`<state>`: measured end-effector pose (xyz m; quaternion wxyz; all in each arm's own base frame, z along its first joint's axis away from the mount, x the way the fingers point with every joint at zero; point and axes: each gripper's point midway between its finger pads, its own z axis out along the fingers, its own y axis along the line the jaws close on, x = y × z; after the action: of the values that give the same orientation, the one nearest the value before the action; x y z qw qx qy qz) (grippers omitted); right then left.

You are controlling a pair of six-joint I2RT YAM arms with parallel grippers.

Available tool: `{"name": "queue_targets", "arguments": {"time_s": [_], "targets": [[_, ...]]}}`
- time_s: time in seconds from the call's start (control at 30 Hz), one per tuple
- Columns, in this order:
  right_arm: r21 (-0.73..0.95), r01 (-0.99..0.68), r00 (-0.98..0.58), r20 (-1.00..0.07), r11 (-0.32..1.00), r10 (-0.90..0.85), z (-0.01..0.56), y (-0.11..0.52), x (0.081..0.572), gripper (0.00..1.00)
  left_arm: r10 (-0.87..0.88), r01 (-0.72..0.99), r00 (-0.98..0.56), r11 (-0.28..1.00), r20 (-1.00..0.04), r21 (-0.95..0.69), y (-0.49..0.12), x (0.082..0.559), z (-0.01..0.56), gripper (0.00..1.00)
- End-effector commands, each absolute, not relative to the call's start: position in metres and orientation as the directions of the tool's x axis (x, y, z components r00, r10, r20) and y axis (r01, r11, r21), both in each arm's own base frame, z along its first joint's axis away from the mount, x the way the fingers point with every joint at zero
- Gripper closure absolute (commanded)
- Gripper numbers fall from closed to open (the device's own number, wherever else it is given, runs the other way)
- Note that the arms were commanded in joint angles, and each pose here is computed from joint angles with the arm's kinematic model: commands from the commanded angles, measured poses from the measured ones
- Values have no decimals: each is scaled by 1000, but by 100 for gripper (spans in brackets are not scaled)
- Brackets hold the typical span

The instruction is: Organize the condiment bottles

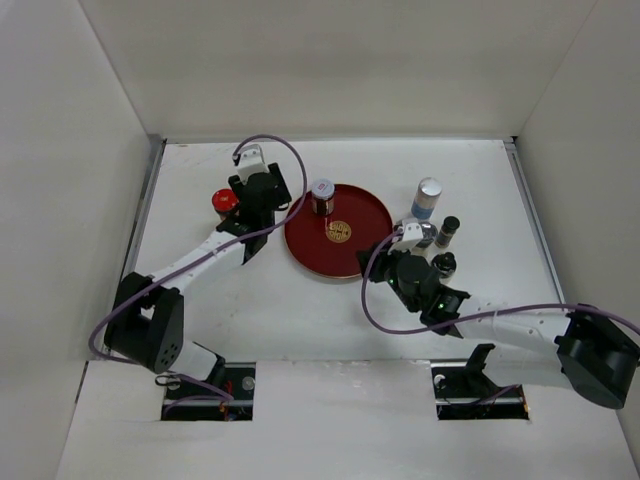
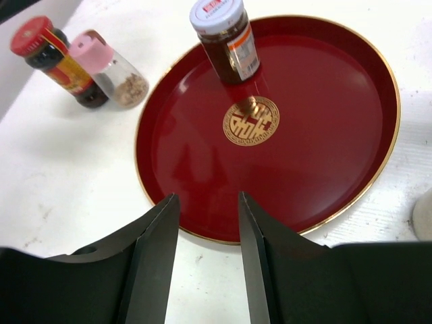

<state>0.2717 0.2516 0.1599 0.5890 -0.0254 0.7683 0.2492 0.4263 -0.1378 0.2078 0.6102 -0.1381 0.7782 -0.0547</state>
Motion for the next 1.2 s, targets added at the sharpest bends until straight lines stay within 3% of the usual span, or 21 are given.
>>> {"name": "queue_targets", "arguments": {"time_s": [0.0, 0.83, 1.17], "targets": [[381, -327, -273, -914, 865, 299, 173, 256, 280, 53, -292, -180, -228, 950, -929, -255, -127, 423, 202, 41], [360, -333, -296, -917, 871, 266, 163, 264, 282, 51, -247, -333, -298, 932, -922, -142, -92, 444, 149, 47], [358, -337, -303, -917, 871, 260, 161, 266, 282, 51, -265, -335, -259, 927, -929, -171, -90, 438, 155, 31]]}}
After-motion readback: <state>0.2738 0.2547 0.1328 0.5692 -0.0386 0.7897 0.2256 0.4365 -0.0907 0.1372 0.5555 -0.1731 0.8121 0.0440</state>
